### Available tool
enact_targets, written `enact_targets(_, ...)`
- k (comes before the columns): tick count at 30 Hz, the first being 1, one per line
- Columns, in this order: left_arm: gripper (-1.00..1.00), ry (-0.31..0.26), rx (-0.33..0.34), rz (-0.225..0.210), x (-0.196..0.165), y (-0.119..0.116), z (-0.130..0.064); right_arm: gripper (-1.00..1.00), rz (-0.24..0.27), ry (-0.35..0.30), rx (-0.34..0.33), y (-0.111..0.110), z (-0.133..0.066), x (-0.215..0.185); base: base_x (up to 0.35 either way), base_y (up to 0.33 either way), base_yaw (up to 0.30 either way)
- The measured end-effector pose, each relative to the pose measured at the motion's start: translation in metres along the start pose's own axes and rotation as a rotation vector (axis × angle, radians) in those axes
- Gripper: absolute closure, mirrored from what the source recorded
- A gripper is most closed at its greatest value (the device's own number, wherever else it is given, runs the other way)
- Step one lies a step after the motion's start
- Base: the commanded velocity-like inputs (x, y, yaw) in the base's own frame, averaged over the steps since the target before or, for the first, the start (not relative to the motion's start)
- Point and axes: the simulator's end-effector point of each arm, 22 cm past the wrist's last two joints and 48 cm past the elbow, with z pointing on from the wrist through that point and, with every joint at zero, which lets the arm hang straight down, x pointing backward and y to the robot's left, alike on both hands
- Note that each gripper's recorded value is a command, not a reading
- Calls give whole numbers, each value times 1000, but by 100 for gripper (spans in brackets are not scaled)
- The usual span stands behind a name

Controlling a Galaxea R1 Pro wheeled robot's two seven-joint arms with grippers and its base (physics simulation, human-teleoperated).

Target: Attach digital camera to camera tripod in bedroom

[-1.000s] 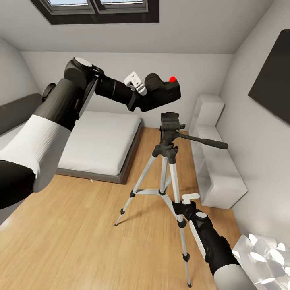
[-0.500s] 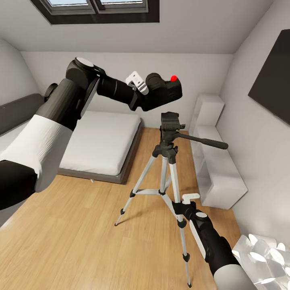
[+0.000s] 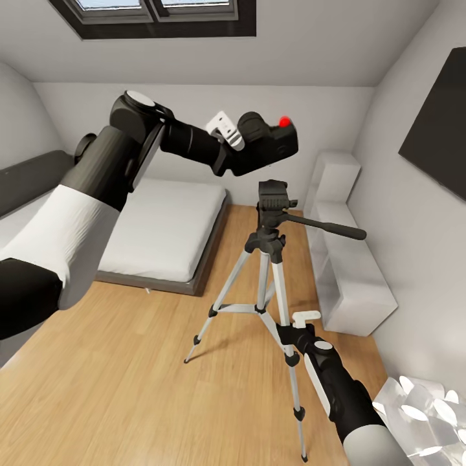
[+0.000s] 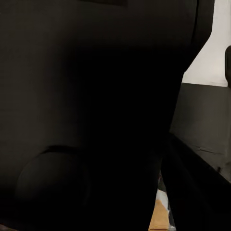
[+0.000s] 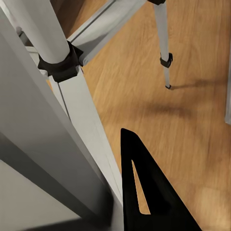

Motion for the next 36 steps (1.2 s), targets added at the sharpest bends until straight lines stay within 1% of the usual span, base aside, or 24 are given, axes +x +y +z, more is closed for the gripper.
enact_targets(7, 100, 52, -8, 39, 9, -4, 8, 100, 0, 0, 0, 0, 0, 0, 0, 0, 0)
enact_targets(11, 100, 60, -1, 56, 10, -8, 12, 100, 0, 0, 0, 0, 0, 0, 0, 0, 0)
enact_targets(25, 100, 71, 7, 73, 12, -12, 16, 100, 1, 0, 0, 0, 0, 0, 0, 0, 0)
enact_targets(36, 100, 73, 10, 76, 12, -14, 17, 100, 1, 0, 0, 0, 0, 0, 0, 0, 0)
